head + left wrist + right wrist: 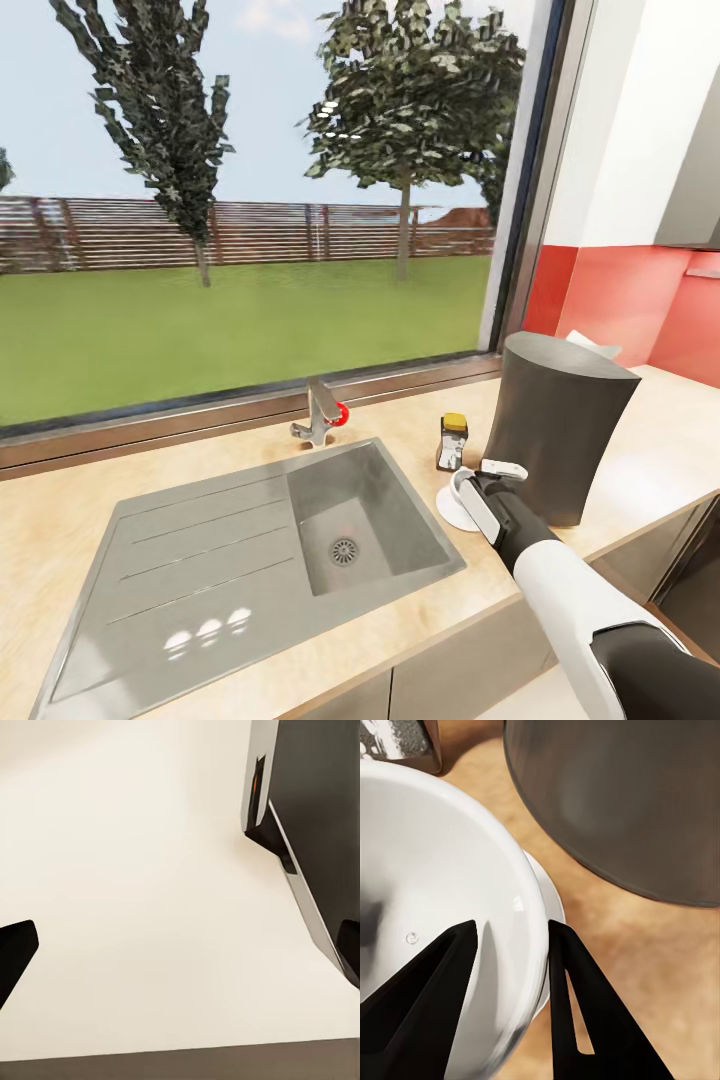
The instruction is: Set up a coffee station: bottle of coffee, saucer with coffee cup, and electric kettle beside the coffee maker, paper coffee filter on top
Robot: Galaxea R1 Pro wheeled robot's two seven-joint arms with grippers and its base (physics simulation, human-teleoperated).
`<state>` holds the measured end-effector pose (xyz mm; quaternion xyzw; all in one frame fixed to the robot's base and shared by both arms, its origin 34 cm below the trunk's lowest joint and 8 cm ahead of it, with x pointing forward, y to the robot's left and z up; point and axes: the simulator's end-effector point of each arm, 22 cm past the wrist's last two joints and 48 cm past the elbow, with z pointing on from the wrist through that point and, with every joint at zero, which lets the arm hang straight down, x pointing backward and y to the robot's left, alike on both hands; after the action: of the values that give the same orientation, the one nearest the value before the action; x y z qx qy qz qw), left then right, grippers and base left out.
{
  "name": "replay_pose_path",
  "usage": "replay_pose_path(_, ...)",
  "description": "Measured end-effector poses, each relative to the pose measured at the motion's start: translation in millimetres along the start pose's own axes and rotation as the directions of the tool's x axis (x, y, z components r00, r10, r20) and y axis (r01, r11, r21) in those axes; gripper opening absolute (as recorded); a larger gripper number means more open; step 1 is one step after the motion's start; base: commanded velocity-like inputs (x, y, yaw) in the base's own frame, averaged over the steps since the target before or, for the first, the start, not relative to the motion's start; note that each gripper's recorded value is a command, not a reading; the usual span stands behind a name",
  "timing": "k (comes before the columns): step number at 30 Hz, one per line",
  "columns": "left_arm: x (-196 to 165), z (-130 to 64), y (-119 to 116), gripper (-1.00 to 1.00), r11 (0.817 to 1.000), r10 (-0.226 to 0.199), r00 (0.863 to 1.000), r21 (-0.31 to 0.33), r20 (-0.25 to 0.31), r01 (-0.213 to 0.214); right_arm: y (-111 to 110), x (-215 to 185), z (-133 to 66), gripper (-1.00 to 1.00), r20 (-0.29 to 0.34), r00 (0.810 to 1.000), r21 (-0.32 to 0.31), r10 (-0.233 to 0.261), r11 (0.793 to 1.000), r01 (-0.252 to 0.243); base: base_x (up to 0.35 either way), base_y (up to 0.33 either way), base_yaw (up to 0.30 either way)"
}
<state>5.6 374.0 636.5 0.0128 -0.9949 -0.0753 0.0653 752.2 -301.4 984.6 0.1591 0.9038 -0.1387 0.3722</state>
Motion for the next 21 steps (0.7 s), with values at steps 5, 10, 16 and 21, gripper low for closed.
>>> replay_pose_path(5,0.1,0.0,-0.8,1.0,1.0,0.0,1.0,0.001,0.0,0.0,0.1,-0.2,-0.1,-1.0,0.001,1.0,0.0,0.0,1.0,0.0,0.0,0.0,0.0)
replay_pose_path(10,0.1,0.0,-0.1,1.0,1.0,0.0,1.0,0.0,0.0,0.0,0.3,-0.6,-0.2,1.0,0.001,1.0,-0.001,0.0,1.0,0.0,0.0,0.0,0.0)
replay_pose_path(16,0.0,0.0,0.1,1.0,1.0,0.0,1.0,0.0,0.0,0.0,0.3,-0.7,-0.2,1.0,0.002,1.0,-0.001,0.001,1.0,-0.001,0.0,0.0,0.0)
replay_pose_path(21,0.0,0.0,0.1,1.0,1.0,0.0,1.0,0.0,0.0,0.0,0.3,-0.7,-0.2,1.0,0.001,1.0,-0.002,0.001,1.0,-0.001,0.0,0.0,0.0)
